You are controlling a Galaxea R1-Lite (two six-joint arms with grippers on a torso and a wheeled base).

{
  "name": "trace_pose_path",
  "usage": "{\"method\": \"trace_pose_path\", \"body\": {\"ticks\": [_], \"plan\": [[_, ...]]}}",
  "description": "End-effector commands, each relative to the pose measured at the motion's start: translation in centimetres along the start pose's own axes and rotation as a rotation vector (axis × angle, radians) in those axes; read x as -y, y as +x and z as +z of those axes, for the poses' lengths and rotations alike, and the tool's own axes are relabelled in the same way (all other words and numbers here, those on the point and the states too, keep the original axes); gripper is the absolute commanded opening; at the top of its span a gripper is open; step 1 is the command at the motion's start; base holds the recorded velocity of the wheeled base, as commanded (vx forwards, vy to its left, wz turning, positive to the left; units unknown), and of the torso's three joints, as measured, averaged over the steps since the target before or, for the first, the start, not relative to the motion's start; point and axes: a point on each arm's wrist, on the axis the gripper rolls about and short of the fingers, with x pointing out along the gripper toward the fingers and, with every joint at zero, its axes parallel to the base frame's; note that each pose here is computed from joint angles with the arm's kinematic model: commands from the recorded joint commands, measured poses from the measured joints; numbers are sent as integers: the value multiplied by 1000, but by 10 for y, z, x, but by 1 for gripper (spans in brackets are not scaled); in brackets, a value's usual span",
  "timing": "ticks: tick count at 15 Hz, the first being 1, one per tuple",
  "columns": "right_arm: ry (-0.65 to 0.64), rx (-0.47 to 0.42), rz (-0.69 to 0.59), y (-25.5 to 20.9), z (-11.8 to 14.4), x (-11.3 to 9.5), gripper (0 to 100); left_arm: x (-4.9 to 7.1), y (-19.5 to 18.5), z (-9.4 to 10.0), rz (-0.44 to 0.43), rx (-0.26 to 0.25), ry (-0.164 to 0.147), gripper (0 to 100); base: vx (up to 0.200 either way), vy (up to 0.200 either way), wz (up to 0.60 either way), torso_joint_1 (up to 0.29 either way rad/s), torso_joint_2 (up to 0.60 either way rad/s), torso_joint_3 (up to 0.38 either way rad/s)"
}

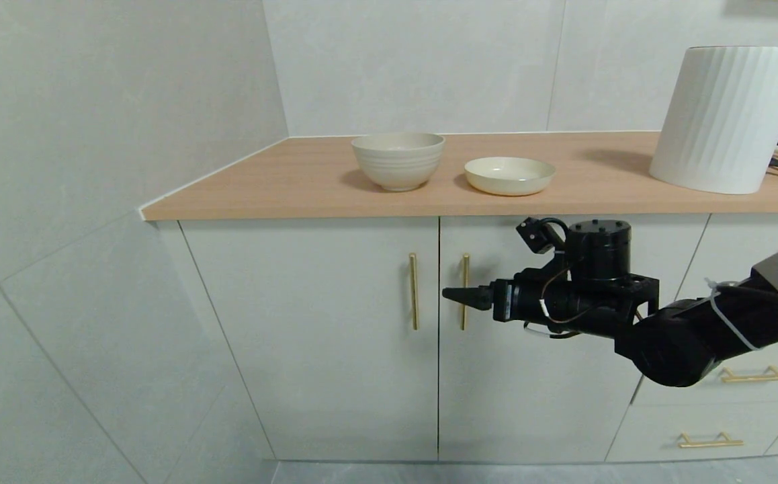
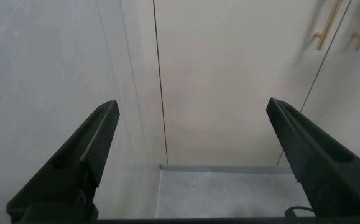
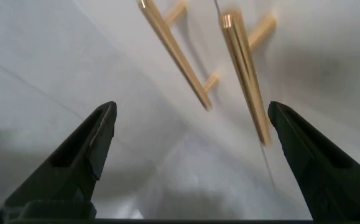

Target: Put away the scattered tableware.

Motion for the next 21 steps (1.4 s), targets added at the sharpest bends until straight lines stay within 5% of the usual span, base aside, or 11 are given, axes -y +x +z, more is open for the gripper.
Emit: {"method": "trace_pose_path", "body": {"ticks": [1, 6, 21], "plan": [[38, 6, 11, 6, -4, 1, 100, 0, 0, 0, 1, 0, 0, 100, 0, 0, 0, 0, 0, 0], [35, 74, -8, 22, -9, 1, 100, 0, 0, 0, 1, 0, 0, 100, 0, 0, 0, 0, 0, 0], [77, 35, 28, 29, -22, -12, 100, 0, 0, 0, 1, 0, 0, 100, 0, 0, 0, 0, 0, 0]]}}
